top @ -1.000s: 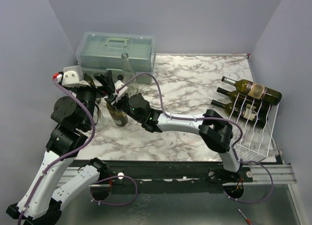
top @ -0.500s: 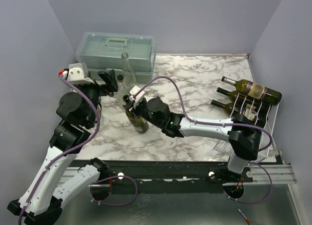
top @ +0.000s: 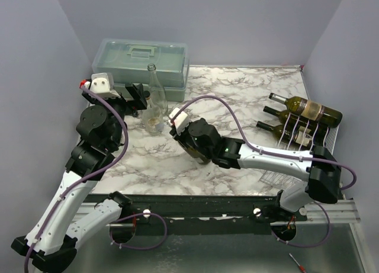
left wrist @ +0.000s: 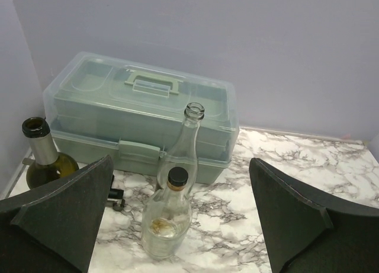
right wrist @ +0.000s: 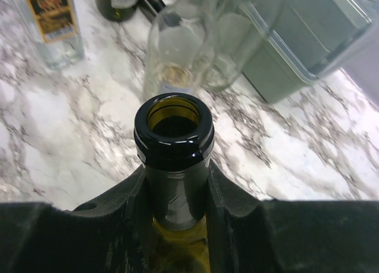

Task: Put the wine bottle on the wine rack

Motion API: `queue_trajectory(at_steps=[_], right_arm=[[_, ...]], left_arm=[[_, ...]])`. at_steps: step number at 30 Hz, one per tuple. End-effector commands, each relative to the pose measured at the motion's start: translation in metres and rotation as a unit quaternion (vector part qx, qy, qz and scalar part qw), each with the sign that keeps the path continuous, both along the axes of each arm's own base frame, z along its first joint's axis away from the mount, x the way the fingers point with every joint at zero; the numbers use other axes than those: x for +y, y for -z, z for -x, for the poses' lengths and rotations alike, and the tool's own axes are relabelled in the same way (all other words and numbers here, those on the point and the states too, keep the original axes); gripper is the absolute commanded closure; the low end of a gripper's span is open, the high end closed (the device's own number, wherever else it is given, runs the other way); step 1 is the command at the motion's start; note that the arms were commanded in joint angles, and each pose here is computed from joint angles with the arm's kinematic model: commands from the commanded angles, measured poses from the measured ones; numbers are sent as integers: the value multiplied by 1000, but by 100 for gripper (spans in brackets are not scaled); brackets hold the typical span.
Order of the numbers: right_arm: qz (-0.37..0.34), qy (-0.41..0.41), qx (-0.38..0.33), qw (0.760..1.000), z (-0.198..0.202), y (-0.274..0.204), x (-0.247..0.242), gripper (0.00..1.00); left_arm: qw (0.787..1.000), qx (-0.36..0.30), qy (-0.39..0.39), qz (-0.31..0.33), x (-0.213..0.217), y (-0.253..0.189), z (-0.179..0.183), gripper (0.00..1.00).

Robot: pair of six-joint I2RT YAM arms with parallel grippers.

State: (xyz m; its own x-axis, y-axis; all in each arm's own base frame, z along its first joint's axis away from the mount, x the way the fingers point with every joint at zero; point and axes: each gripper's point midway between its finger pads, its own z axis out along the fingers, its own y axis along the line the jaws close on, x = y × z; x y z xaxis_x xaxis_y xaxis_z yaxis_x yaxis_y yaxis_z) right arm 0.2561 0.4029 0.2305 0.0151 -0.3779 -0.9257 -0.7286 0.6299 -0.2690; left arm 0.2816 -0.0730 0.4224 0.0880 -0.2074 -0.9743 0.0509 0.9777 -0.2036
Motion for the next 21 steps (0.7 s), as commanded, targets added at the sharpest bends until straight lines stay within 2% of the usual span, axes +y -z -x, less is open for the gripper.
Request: queue_trajectory(at_steps=[1,7,10,16,21], right_arm=[[51,47,-27,997,-4,-27,-36,100],[123,88,-7,988,-6,-24,-63,100],[187,100,-5,977,-7,-12,-79,99],[338,140,-28,930,-14,15,-121,99],[445,135,-46,884,-19,39,-142,99]], left_arm=[[1000,-4,0,0,3,-1,3,1],[1000,-9,2,4,3,-4,5,1],[1000,-8,-1,5,4,-4,5,1],[1000,-8,4,10,2,-4,5,1],[1000,-11,11,14,0,-5,7,1]])
